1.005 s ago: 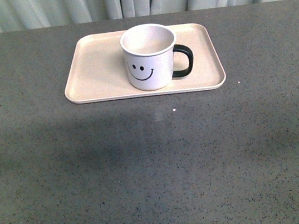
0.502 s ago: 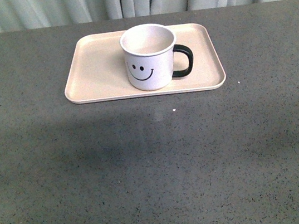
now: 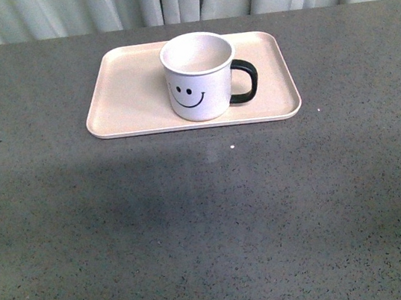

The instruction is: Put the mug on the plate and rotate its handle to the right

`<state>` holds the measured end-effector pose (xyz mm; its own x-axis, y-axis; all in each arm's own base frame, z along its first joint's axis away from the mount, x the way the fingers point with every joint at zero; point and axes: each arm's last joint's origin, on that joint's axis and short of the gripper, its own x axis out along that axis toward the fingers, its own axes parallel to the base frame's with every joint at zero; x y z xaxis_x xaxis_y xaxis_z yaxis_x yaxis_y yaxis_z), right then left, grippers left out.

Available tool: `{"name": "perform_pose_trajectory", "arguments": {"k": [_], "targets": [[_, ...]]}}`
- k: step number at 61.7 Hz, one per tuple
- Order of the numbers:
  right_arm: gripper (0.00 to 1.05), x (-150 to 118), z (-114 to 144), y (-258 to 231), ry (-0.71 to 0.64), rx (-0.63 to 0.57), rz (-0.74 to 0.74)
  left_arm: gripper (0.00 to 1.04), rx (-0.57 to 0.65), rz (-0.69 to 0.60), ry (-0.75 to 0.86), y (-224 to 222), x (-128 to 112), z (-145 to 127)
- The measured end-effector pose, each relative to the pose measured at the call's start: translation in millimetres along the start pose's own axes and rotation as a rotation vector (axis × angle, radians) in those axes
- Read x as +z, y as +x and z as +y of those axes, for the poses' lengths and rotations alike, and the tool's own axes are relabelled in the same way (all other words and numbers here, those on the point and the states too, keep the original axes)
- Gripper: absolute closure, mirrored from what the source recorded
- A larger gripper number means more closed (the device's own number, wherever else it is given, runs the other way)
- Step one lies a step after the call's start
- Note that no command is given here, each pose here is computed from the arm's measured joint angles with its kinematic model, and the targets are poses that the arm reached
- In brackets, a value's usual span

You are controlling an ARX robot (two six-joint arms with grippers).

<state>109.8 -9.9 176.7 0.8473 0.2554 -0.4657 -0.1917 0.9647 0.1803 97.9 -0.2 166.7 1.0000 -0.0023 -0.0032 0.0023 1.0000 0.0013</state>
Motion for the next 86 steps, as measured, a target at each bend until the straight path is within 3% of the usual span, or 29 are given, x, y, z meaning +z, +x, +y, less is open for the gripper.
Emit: {"name": "perform_pose_trajectory", "arguments": {"k": [8,17,32,46,63,86], "targets": [[0.09,68,-40,30,-0.010,-0.097,-0.010,0.36,0.001,0.000,0.000,0,0,0],[0.09,119,-60,98,-0.066,-0.119,0.082,0.08,0.000,0.000,0.001,0,0,0],[0.09,156,-28,210,-0.110,-0.042,0.259,0.09,0.000,0.000,0.001,0,0,0],[0.09,173,5,277,-0.086,-0.032,0.344,0.09,0.000,0.000,0.000,0,0,0],[0.09,168,24,320,-0.063,-0.047,0.405,0.09,0.000,0.000,0.000,0,0,0],[0.09,159,35,340,-0.061,-0.054,0.450,0.09,0.000,0.000,0.001,0,0,0]]}}
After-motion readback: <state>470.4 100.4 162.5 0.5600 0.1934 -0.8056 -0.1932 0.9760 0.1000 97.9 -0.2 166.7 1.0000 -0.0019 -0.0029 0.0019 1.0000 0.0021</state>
